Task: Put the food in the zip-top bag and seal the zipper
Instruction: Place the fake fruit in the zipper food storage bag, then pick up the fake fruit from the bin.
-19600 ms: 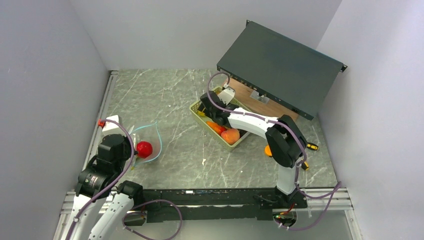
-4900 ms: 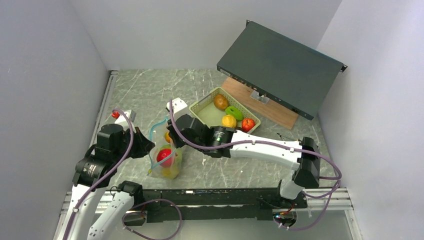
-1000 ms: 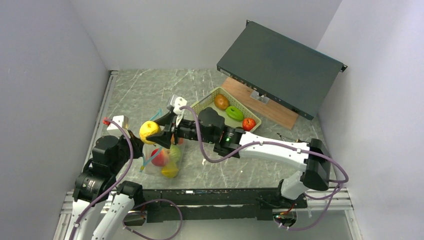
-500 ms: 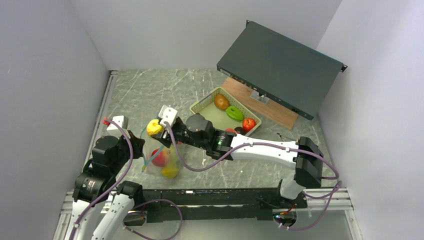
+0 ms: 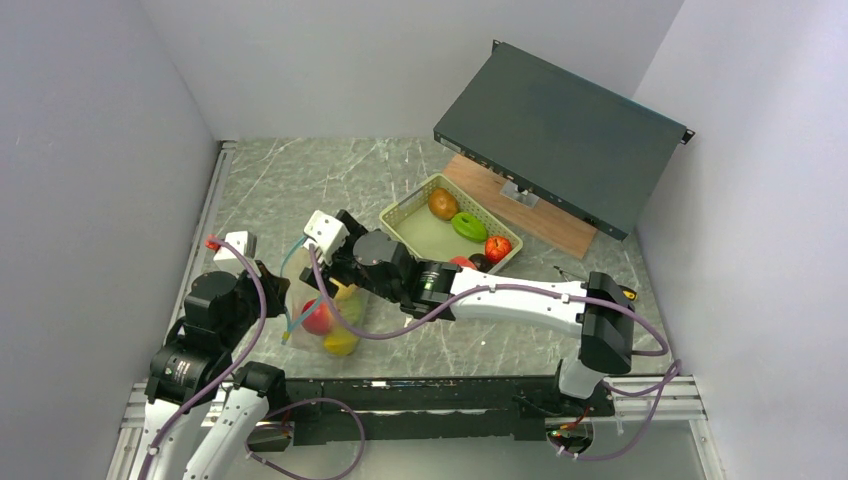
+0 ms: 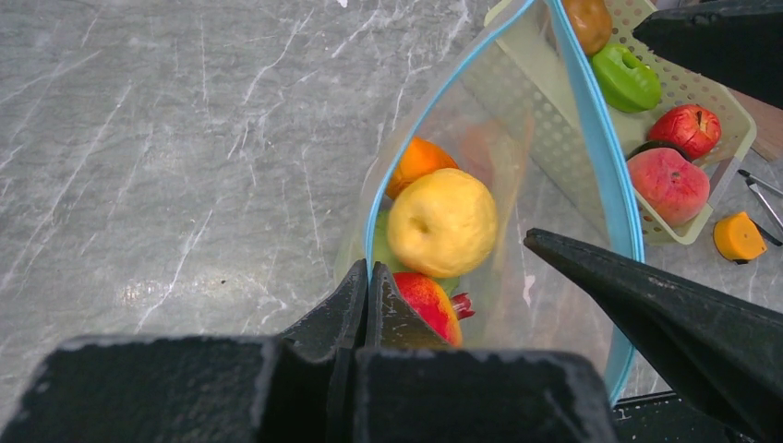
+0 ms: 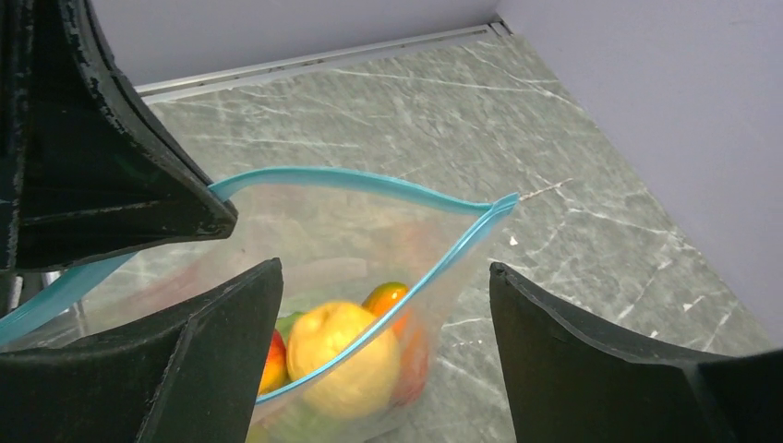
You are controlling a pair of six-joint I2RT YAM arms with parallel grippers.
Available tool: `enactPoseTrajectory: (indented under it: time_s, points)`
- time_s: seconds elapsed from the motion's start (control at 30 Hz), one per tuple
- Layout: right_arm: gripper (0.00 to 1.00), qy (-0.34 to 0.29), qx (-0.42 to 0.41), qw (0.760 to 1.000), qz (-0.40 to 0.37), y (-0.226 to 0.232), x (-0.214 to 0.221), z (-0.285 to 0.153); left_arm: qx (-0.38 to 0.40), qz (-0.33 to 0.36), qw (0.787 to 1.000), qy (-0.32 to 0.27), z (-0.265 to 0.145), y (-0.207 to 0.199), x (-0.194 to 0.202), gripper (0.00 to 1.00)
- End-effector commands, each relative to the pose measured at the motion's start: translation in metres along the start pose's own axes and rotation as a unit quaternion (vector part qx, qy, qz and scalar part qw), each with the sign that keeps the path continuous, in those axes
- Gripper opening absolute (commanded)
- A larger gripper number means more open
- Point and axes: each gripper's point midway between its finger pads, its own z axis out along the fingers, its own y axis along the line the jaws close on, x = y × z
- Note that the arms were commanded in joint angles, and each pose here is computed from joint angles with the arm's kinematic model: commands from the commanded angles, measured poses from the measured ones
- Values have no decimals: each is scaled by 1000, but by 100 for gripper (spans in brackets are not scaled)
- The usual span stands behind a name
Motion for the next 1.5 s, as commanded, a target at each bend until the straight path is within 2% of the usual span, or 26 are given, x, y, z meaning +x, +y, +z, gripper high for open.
enactPoseTrajectory:
  time_s: [0.0, 0.3, 0.5, 0.7, 0.87, 0.97, 1.07, 1.27, 1.47]
  points:
    - [83, -16, 31, 999, -2, -12, -25, -7, 0, -8, 1000, -14, 2, -2, -7, 0]
    - [82, -40, 58, 997, 21, -31, -52, -38, 1, -9, 1000, -15, 2, -2, -8, 0]
    - [82, -80, 80, 992, 60, -52, -89, -76, 2, -8, 1000, -13, 3, -3, -7, 0]
    - [86, -90, 165, 979, 83, -97, -100, -115, 4, -6, 1000, -11, 3, -3, -7, 0]
    - [87, -34, 278, 953, 114, -161, -56, -141, 7, -5, 1000, -13, 3, -4, -8, 0]
    - [88, 15, 335, 929, 158, -200, -11, -155, 8, -4, 1000, -14, 3, -4, -8, 0]
    - [87, 86, 383, 907, 154, -221, 41, -165, 7, -5, 1000, -12, 3, -4, -7, 0]
    - [86, 226, 412, 876, 107, -236, 127, -156, 8, -3, 1000, -11, 4, -5, -7, 0]
    - [81, 360, 401, 839, 72, -239, 202, -121, 7, -4, 1000, -9, 4, -5, -7, 0]
